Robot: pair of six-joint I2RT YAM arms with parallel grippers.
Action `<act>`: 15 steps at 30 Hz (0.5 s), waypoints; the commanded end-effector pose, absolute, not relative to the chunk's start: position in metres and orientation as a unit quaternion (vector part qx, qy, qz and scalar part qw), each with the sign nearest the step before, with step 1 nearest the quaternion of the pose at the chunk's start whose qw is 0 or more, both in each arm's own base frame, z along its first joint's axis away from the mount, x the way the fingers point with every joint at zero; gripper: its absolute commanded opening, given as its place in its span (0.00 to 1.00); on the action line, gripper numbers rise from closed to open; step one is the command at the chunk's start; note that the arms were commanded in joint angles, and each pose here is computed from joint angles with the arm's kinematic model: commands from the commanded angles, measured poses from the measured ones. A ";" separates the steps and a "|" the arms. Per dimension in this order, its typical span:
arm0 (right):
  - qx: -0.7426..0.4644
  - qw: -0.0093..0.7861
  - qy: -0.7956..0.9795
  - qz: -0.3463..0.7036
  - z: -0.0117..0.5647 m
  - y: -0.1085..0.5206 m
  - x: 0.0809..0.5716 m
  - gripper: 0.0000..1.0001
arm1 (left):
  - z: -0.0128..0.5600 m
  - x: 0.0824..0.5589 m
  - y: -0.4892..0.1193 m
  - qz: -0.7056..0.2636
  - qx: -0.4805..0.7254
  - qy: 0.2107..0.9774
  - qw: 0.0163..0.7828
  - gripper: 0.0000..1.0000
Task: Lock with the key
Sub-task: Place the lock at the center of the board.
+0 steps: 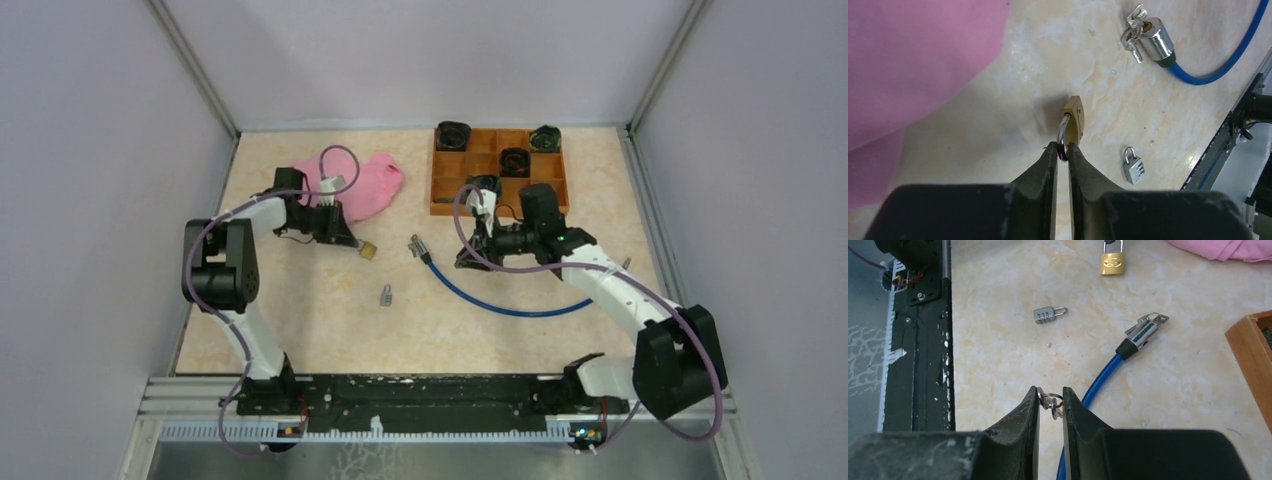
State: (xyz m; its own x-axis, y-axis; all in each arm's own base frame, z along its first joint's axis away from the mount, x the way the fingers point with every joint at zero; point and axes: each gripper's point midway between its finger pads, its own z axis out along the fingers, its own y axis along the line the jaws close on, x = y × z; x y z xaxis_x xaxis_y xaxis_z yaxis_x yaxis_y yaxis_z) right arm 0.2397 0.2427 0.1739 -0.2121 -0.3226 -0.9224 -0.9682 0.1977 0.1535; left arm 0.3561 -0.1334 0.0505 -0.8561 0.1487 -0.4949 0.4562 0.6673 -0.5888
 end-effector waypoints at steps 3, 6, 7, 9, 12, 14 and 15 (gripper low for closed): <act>-0.524 0.403 0.630 0.408 0.188 0.282 0.248 0.00 | 0.038 0.360 -0.107 -0.341 0.161 0.902 0.209 0.31; -0.534 0.381 0.629 0.417 0.178 0.309 0.247 0.00 | 0.040 0.369 -0.094 -0.327 0.147 0.906 0.226 0.40; -0.538 0.376 0.626 0.422 0.176 0.319 0.246 0.00 | 0.041 0.371 -0.090 -0.323 0.143 0.906 0.232 0.43; -0.539 0.366 0.624 0.430 0.173 0.339 0.245 0.00 | 0.046 0.374 -0.081 -0.315 0.134 0.907 0.245 0.47; -0.532 0.356 0.626 0.445 0.168 0.371 0.248 0.00 | 0.061 0.378 -0.066 -0.301 0.119 0.905 0.276 0.53; -0.512 0.337 0.642 0.461 0.157 0.393 0.250 0.00 | 0.073 0.381 -0.054 -0.286 0.109 0.903 0.301 0.56; -0.502 0.332 0.648 0.466 0.155 0.403 0.253 0.00 | 0.080 0.382 -0.047 -0.278 0.104 0.901 0.315 0.57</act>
